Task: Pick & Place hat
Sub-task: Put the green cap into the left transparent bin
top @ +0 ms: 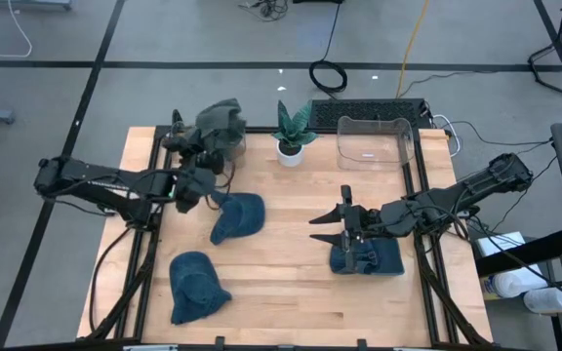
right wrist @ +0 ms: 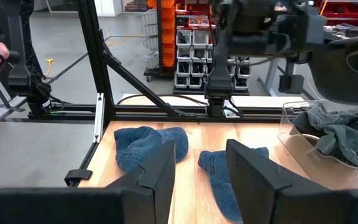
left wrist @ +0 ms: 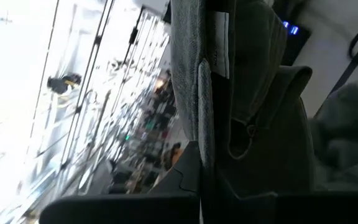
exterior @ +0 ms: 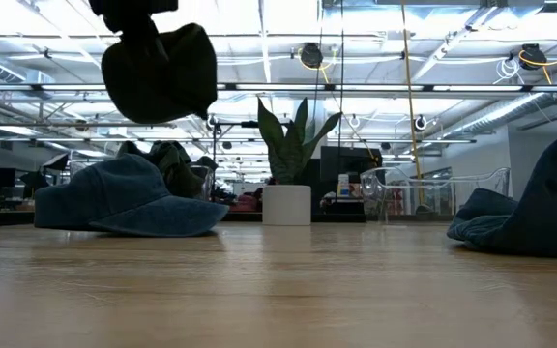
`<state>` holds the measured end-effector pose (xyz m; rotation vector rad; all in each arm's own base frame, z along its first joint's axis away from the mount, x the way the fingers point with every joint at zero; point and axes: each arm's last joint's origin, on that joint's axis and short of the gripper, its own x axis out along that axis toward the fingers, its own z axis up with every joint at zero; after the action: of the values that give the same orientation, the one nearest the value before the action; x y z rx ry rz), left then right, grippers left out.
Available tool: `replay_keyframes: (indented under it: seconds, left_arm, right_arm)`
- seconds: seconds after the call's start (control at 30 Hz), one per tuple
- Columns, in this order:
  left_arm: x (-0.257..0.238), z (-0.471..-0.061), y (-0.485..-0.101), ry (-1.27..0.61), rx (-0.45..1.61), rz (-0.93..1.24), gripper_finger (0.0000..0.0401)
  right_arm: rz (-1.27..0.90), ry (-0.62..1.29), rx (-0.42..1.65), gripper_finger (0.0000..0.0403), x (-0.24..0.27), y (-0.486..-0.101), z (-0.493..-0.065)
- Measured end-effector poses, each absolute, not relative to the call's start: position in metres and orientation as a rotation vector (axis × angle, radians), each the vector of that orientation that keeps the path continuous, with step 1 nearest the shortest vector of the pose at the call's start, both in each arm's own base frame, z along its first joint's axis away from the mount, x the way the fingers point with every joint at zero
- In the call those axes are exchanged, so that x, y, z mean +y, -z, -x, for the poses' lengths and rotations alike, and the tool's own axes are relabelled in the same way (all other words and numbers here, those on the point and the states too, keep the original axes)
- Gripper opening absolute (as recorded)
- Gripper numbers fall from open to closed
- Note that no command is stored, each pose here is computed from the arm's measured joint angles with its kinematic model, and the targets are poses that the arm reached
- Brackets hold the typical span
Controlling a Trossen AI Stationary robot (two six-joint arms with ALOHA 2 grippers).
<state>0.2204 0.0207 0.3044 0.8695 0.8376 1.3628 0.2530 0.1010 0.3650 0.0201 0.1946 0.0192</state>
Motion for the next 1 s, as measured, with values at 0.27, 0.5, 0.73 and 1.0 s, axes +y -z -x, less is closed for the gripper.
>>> replay_keyframes:
  seconds: [0.27, 0.5, 0.73, 1.0]
  left_arm:
    - [0.049, -0.207, -0.311, -1.482, 0.907, -0.822, 0.0008]
    - [0.071, -0.196, -0.295, -1.602, 0.907, -0.736, 0.0008]
    - [0.072, -0.185, -0.250, -1.634, 0.864, -0.688, 0.0008]
    - [0.070, -0.172, -0.211, -1.686, 0.727, -0.577, 0.0008]
  right_arm:
    - [-0.020, -0.019, 0.195, 0.0130, 0.101, -0.365, -0.253]
    - [-0.020, -0.019, 0.195, 0.0130, 0.101, -0.365, -0.253]
    - [-0.020, -0.019, 0.194, 0.0130, 0.101, -0.365, -0.253]
    - [-0.020, -0.019, 0.194, 0.0130, 0.101, -0.365, -0.253]
